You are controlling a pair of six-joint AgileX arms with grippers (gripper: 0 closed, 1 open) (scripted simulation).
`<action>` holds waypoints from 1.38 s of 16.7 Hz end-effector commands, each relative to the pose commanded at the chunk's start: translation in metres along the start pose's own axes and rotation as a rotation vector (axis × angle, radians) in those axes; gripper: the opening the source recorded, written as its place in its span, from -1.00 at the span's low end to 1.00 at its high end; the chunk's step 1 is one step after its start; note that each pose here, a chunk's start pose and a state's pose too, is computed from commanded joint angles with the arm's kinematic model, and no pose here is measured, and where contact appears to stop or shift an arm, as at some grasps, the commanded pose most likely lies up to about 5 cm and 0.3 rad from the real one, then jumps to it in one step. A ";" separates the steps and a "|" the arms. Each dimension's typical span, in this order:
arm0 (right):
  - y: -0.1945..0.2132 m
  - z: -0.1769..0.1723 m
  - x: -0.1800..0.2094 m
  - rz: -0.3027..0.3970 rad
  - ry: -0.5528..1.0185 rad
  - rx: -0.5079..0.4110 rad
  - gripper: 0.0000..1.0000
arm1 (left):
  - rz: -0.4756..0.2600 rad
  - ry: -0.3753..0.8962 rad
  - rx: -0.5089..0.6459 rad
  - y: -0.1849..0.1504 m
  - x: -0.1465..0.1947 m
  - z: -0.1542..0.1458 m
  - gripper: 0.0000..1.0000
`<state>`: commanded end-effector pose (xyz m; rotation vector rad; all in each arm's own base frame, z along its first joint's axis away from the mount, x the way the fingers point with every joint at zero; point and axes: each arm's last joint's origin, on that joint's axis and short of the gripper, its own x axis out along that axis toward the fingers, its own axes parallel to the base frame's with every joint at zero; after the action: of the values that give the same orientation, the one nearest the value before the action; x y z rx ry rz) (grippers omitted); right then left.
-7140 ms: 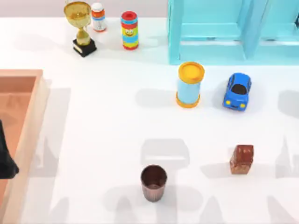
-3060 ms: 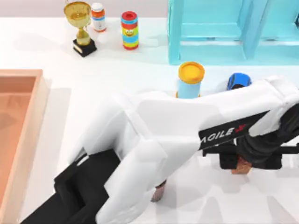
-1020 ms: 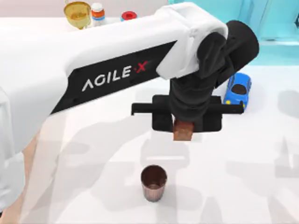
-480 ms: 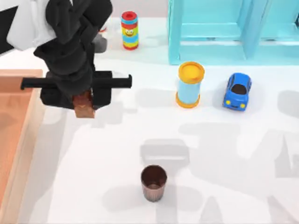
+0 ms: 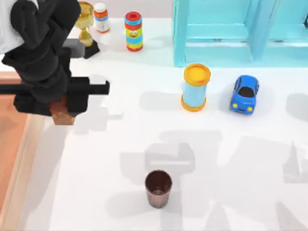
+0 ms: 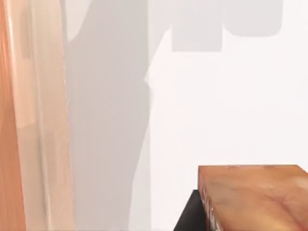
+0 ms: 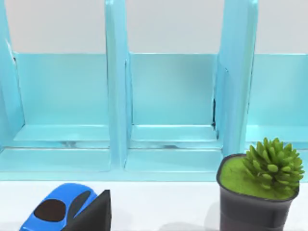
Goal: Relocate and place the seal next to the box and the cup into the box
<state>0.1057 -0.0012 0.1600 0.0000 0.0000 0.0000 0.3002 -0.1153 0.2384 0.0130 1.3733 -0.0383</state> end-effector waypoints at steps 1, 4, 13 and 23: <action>0.000 0.000 0.000 0.000 0.000 0.000 1.00 | 0.001 0.001 0.000 0.000 0.001 0.000 -1.00; 0.000 0.000 0.000 0.000 0.000 0.000 1.00 | 0.000 0.002 -0.002 0.000 0.019 0.000 -1.00; 0.000 0.000 0.000 0.000 0.000 0.000 1.00 | -0.005 -0.005 -0.005 0.002 0.064 -0.002 -1.00; 0.000 0.000 0.000 0.000 0.000 0.000 1.00 | -0.005 -0.005 -0.005 0.002 0.064 -0.002 0.21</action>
<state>0.1057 -0.0012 0.1600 0.0000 0.0000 0.0000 0.3105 -0.1149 0.1753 0.0057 1.3687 -0.0388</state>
